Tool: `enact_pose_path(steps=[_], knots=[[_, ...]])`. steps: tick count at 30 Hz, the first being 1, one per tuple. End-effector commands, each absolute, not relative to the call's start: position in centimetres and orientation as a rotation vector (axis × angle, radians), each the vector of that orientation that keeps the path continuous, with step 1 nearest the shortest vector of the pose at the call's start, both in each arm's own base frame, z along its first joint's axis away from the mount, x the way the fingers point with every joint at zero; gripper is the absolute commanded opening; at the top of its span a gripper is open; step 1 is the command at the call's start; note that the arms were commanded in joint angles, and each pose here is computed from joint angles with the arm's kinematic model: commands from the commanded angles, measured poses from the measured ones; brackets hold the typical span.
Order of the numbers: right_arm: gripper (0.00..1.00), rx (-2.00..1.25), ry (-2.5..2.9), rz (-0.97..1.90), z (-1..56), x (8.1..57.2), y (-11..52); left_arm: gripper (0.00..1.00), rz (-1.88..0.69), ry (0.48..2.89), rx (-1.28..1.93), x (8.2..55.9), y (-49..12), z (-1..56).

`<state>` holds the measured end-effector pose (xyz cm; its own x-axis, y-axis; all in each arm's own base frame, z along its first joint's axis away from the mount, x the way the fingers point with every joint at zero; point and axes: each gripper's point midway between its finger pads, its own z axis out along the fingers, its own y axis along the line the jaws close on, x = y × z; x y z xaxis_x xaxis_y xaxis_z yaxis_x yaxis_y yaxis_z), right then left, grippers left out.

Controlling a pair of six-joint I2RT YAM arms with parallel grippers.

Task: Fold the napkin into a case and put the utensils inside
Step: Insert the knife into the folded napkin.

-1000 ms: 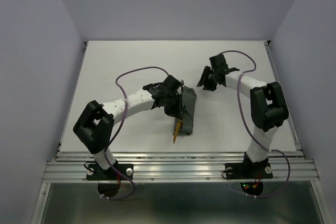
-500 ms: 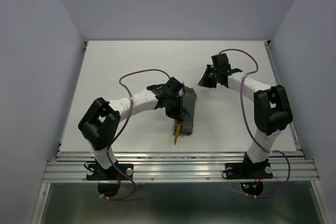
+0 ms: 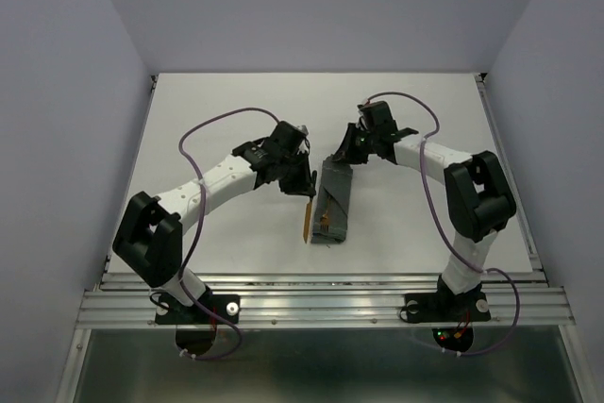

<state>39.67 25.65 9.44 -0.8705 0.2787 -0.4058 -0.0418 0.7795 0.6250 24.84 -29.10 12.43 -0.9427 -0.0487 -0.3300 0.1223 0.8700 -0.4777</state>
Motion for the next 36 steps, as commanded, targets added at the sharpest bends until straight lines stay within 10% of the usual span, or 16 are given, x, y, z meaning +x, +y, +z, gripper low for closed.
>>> enact_pose_path(steps=[1,17,36], knots=[[0.09,0.131,2.438,0.938,10.6,41.4,27.2,0.0,-0.721,2.661,0.04,24.9,-27.9,14.1],[0.07,0.389,2.555,0.769,3.0,43.9,26.4,0.0,-0.728,2.693,0.052,24.2,-27.4,12.4],[0.3,0.476,2.245,0.639,16.2,44.9,19.2,0.0,-0.764,2.768,0.195,23.4,-32.2,10.8]])
